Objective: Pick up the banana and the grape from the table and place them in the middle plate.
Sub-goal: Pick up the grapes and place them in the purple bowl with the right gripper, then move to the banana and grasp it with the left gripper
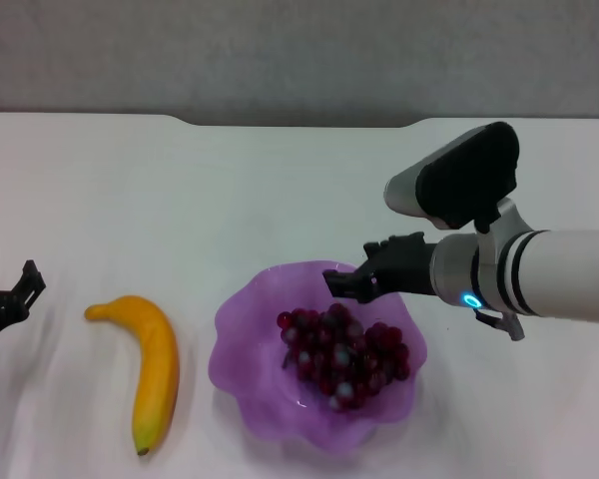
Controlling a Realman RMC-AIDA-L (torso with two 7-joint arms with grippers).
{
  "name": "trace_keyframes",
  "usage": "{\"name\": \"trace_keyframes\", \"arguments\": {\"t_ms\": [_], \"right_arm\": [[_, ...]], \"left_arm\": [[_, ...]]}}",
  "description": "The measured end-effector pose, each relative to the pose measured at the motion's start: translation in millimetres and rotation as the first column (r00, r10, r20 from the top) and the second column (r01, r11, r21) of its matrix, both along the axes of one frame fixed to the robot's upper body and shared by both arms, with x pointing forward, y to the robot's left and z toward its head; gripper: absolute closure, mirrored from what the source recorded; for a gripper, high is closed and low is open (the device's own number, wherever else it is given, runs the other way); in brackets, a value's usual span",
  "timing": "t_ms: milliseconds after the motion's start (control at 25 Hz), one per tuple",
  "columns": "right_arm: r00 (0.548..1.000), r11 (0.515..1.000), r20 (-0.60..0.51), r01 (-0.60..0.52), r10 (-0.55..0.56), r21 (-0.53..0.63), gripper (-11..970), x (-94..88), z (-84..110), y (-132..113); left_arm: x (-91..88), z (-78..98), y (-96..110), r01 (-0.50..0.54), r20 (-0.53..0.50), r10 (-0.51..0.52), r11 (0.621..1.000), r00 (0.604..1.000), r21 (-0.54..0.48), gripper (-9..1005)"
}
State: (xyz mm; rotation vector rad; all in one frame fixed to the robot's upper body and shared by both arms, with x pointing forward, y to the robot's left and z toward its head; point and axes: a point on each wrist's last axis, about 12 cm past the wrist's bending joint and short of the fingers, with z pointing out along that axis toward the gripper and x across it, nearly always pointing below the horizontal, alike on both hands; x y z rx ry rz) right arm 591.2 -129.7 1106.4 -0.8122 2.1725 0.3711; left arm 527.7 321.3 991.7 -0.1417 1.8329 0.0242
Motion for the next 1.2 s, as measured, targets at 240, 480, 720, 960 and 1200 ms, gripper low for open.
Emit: {"name": "trace_keyframes", "arguments": {"t_ms": [240, 480, 720, 960, 1200], "right_arm": [[0.987, 0.999, 0.160, -0.032, 0.031, 0.008, 236, -9.3, 4.6, -7.1], [0.931, 0.999, 0.364, 0.029, -0.036, 0.024, 112, -20.3, -3.2, -28.1], [0.823, 0.983, 0.538, 0.158, -0.183, 0.092, 62, -36.1, -20.5, -55.1], [0.728, 0.976, 0.653, 0.198, -0.207, 0.089, 63, -54.6, -49.0, -72.9], [0.692, 0.959, 0.663, 0.203, -0.284, 0.199, 63, -65.0, -71.5, -99.1]], "left_arm": [[-0.1, 0.0, 0.0, 0.000, 0.000, 0.000, 1.000, 1.000, -0.001, 106], [-1.5, -0.9, 1.0, -0.003, -0.003, 0.003, 1.000, 1.000, -0.001, 105], [-1.5, -0.9, 1.0, -0.004, -0.003, 0.004, 1.000, 1.000, -0.002, 106], [0.2, 0.8, -2.8, 0.006, 0.009, -0.006, 1.000, 1.000, -0.008, 105], [1.5, 1.5, -5.8, 0.016, 0.013, -0.016, 1.000, 1.000, -0.009, 106]]}}
